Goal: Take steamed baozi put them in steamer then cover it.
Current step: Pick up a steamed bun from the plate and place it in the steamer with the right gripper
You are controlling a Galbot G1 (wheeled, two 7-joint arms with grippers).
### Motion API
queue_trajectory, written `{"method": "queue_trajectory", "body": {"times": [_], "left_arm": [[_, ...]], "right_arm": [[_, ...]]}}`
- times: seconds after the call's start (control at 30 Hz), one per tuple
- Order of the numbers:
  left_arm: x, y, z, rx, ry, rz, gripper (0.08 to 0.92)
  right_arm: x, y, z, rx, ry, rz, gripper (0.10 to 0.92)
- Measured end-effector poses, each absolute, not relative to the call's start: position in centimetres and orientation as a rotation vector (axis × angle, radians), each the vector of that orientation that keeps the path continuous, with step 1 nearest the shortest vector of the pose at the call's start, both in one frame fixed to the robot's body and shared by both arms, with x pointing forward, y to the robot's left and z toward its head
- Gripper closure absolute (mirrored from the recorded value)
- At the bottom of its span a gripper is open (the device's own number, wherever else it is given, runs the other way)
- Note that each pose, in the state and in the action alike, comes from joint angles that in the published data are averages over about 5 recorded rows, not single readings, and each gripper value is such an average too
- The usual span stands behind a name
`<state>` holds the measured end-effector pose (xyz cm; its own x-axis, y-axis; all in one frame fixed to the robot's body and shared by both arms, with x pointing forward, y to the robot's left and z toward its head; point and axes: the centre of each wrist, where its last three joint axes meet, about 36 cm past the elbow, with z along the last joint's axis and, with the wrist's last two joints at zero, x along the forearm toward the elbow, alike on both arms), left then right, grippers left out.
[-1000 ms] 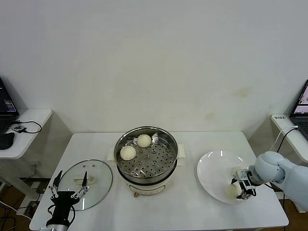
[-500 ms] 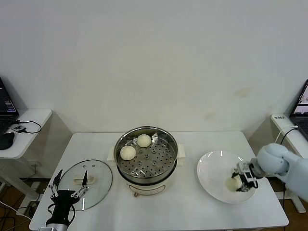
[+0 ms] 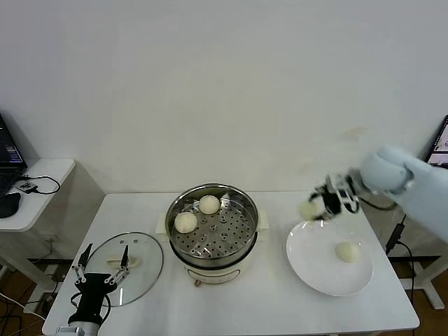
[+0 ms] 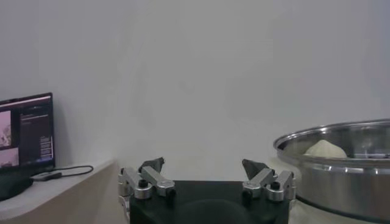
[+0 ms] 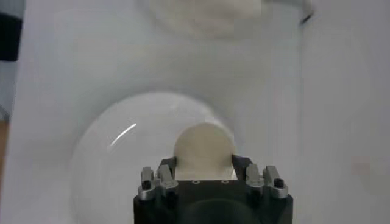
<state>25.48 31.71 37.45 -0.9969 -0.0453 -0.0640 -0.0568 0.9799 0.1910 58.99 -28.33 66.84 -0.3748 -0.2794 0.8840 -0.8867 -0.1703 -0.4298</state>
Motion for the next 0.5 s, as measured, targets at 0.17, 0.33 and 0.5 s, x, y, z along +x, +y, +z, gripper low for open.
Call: {"method": "queue_trajectory", "body": {"times": [0.17,0.33,0.5], "left_arm": [[25.3,32.0,37.4,-0.099,3.068,0.301,0.177],[25.1,32.2,37.6,-0.116,3.066,0.304,0.177],[24.9,32.5,37.8,-0.134,3.062,0.306,0.177]], "right_arm": [[59.7,-21.9,69.4,1.463,-1.575,1.680,0.428],[59.8,-16.1,69.7,1.586,-1.507,1.771,0.428],[59.5,-11.5,68.3,1.694,-1.409,1.849,0.428]]}}
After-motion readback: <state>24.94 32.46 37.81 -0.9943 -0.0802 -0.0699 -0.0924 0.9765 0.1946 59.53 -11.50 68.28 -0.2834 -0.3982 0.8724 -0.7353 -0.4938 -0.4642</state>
